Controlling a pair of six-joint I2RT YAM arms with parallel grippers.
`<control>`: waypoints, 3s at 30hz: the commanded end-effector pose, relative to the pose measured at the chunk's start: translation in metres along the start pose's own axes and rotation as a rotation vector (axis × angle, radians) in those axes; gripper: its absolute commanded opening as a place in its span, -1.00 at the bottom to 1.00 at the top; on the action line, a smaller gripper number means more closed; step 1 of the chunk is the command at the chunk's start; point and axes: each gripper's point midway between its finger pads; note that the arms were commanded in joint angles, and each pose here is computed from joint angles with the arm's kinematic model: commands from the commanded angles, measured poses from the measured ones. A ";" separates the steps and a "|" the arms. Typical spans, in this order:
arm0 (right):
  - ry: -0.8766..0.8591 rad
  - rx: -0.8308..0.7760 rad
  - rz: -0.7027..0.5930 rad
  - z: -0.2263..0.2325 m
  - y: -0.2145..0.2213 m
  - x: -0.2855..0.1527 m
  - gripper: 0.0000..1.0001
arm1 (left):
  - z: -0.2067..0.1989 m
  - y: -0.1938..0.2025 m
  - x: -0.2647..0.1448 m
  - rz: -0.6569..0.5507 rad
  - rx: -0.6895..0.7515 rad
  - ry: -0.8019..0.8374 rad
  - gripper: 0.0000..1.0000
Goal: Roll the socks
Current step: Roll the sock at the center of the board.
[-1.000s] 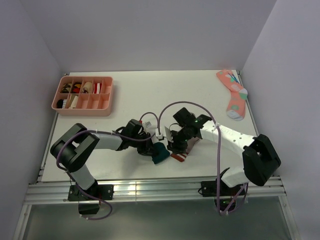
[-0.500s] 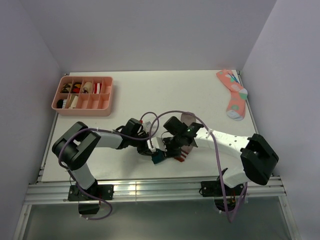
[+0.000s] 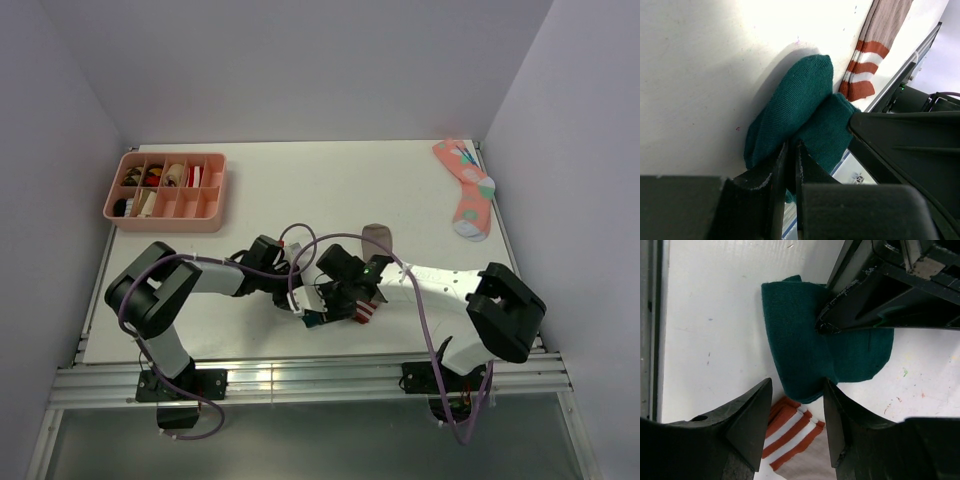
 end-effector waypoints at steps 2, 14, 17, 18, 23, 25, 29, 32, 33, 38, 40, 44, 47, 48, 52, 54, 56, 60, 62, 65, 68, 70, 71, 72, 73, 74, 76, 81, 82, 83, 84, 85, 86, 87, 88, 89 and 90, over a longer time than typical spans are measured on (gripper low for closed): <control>0.055 -0.027 0.005 -0.009 0.000 0.004 0.06 | 0.106 0.042 -0.009 0.072 -0.071 -0.402 -0.99; -0.002 -0.021 0.033 0.002 0.003 0.015 0.05 | 0.101 0.034 -0.010 0.061 -0.071 -0.384 -0.99; -0.015 -0.016 0.038 0.002 0.002 0.018 0.05 | 0.100 0.033 -0.009 0.061 -0.075 -0.377 -0.99; -0.012 -0.015 0.035 0.000 0.000 0.018 0.05 | 0.099 0.032 -0.009 0.063 -0.076 -0.373 -0.99; -0.048 -0.001 0.042 0.002 -0.001 0.023 -0.05 | 0.094 0.030 -0.007 0.049 -0.077 -0.346 -0.99; -0.053 0.003 0.042 0.000 -0.002 0.022 -0.10 | 0.093 0.031 -0.008 0.040 -0.087 -0.335 -0.99; -0.131 0.043 0.047 0.006 -0.004 0.019 -0.28 | 0.085 0.024 -0.012 -0.017 -0.092 -0.313 -0.99; -0.179 0.084 0.037 0.001 -0.008 0.012 -0.34 | 0.076 0.015 -0.015 -0.091 -0.103 -0.285 -0.99; -0.178 0.095 0.024 -0.006 -0.012 0.008 -0.34 | 0.070 0.008 -0.015 -0.126 -0.109 -0.258 -0.99; -0.298 0.162 0.051 0.000 -0.008 0.005 -0.35 | 0.057 -0.002 -0.024 -0.249 -0.107 -0.201 -0.95; -0.321 0.188 0.052 -0.003 -0.008 0.006 -0.35 | 0.055 -0.002 -0.028 -0.283 -0.107 -0.202 -0.89; -0.360 0.223 0.079 -0.002 -0.003 0.007 -0.35 | 0.050 -0.012 -0.034 -0.353 -0.077 -0.191 -0.83; -0.385 0.241 0.088 -0.001 -0.002 0.008 -0.35 | 0.044 -0.015 -0.040 -0.387 -0.060 -0.174 -0.72; -0.388 0.247 0.091 -0.002 -0.001 0.007 -0.35 | 0.043 -0.017 -0.042 -0.407 -0.057 -0.170 -0.64; -0.409 0.263 0.116 -0.002 0.005 0.011 -0.35 | 0.038 -0.020 -0.052 -0.466 -0.038 -0.150 -0.47; -0.421 0.267 0.127 -0.002 0.007 0.011 -0.35 | 0.039 -0.020 -0.055 -0.483 -0.033 -0.152 -0.42; -0.428 0.270 0.146 -0.004 0.010 0.013 -0.35 | 0.038 -0.023 -0.060 -0.510 -0.018 -0.152 -0.40; -0.445 0.280 0.154 -0.005 0.009 0.015 -0.35 | 0.034 -0.023 -0.073 -0.571 0.000 -0.133 -0.37; -0.452 0.283 0.154 -0.007 0.007 0.015 -0.35 | 0.035 -0.024 -0.078 -0.606 -0.002 -0.133 -0.36; -0.458 0.288 0.153 -0.011 0.004 0.015 -0.34 | 0.031 -0.021 -0.086 -0.652 0.024 -0.097 -0.35; -0.476 0.295 0.163 -0.014 0.002 0.015 -0.35 | 0.021 -0.020 -0.093 -0.692 0.082 -0.055 -0.33; -0.494 0.302 0.172 -0.016 0.000 0.016 -0.34 | 0.015 -0.017 -0.095 -0.711 0.114 -0.046 -0.26; -0.499 0.305 0.174 -0.017 -0.002 0.016 -0.34 | 0.011 -0.017 -0.096 -0.721 0.135 -0.035 -0.24; -0.516 0.313 0.182 -0.016 0.000 0.019 -0.34 | 0.008 -0.014 -0.095 -0.727 0.152 -0.026 -0.21; -0.522 0.318 0.180 -0.019 -0.004 0.017 -0.34 | 0.006 -0.012 -0.094 -0.725 0.165 -0.015 -0.19; -0.531 0.322 0.182 -0.019 -0.005 0.017 -0.34 | 0.000 -0.012 -0.094 -0.733 0.182 0.010 -0.17; -0.562 0.340 0.195 -0.016 -0.005 0.019 -0.34 | -0.002 -0.004 -0.090 -0.721 0.202 0.031 -0.17; -0.575 0.353 0.207 -0.024 -0.010 0.025 -0.34 | 0.001 0.003 -0.086 -0.748 0.235 0.040 -0.07; -0.575 0.351 0.203 -0.026 -0.013 0.025 -0.33 | -0.003 0.000 -0.087 -0.766 0.243 0.055 -0.05; -0.578 0.353 0.205 -0.026 -0.013 0.025 -0.33 | -0.003 0.000 -0.087 -0.772 0.255 0.056 -0.05; -0.589 0.353 0.212 -0.024 -0.013 0.027 -0.33 | -0.004 0.001 -0.087 -0.776 0.262 0.061 -0.03; -0.589 0.354 0.215 -0.025 -0.013 0.027 -0.33 | -0.009 -0.001 -0.090 -0.795 0.281 0.078 -0.01; -0.590 0.354 0.218 -0.025 -0.013 0.028 -0.33 | -0.010 -0.001 -0.091 -0.803 0.290 0.086 0.03; -0.599 0.356 0.225 -0.023 -0.012 0.030 -0.33 | -0.012 -0.002 -0.092 -0.811 0.298 0.092 0.04; -0.601 0.356 0.224 -0.024 -0.013 0.030 -0.33 | -0.015 -0.003 -0.094 -0.821 0.314 0.099 0.05; -0.601 0.356 0.225 -0.024 -0.014 0.030 -0.33 | -0.019 -0.005 -0.094 -0.826 0.326 0.106 0.06; -0.606 0.362 0.231 -0.024 -0.012 0.032 -0.33 | -0.021 -0.006 -0.093 -0.822 0.336 0.105 0.06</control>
Point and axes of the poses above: each gripper's point midway between its finger pads, its own x axis out along the fingers, its own z axis along the line the jaws close on, y = z × x, and after that the axes turned 2 degrees about x, right-handed
